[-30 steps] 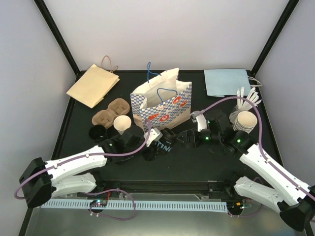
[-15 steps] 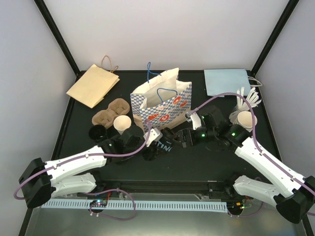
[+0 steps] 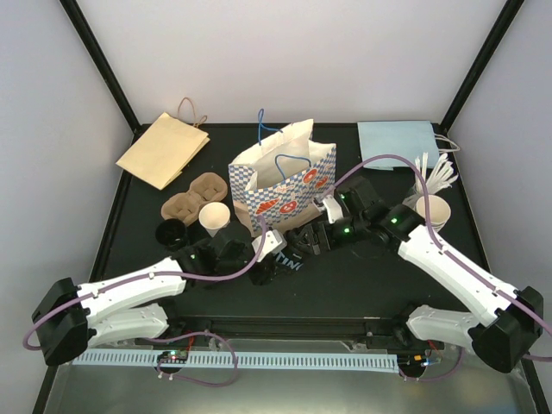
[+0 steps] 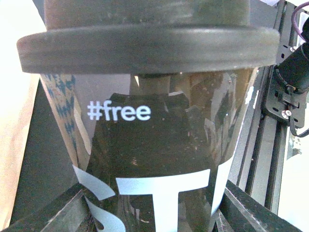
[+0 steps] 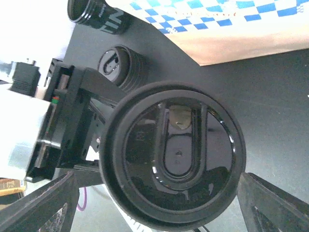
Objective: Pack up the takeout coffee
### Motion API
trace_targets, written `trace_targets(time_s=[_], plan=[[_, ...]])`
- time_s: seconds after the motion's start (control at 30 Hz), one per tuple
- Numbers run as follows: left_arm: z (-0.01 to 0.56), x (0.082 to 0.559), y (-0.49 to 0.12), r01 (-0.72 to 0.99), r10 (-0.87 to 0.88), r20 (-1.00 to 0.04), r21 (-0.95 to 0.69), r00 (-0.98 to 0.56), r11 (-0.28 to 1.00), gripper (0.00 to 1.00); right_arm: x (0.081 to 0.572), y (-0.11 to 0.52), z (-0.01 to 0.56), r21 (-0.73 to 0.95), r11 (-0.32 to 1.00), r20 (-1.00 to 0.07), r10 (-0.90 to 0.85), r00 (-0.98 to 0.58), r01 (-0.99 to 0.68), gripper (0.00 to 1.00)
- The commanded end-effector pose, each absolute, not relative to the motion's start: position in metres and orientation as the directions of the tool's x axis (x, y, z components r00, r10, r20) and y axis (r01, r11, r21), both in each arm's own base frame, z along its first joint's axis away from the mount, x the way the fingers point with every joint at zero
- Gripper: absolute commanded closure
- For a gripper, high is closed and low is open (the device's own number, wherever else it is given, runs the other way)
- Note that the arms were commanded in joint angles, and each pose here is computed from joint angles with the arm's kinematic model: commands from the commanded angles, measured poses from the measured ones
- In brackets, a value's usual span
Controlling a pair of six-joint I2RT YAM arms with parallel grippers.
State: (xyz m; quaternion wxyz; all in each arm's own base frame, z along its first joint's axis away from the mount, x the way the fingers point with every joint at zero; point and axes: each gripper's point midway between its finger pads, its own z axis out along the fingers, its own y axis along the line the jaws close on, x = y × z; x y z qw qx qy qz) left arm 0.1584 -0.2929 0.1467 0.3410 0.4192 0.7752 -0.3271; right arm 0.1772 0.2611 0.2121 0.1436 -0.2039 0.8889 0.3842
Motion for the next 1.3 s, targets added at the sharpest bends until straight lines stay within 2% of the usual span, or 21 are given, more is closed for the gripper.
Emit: trace_targets(time_s=[0.0, 0.67, 1.27], plan=[[0.163, 0.157, -0.298, 0.904, 0.4, -0.853, -0.173, -0.336, 0.39, 0.43, 0.172, 0.26, 0.212, 0.618, 0.628, -0.385, -0.284, -0.878, -0.474, 0.08], [0.162, 0.153, -0.299, 0.922, 0.43, -0.864, -0.092, -0.261, 0.376, 0.43, 0.165, 0.269, 0.203, 0.674, 0.596, -0.314, -0.303, -0.9, -0.436, 0.19], [0.163, 0.152, -0.302, 0.925, 0.444, -0.865, -0.058, -0.234, 0.376, 0.43, 0.162, 0.27, 0.196, 0.679, 0.59, -0.295, -0.326, -0.898, -0.437, 0.18]])
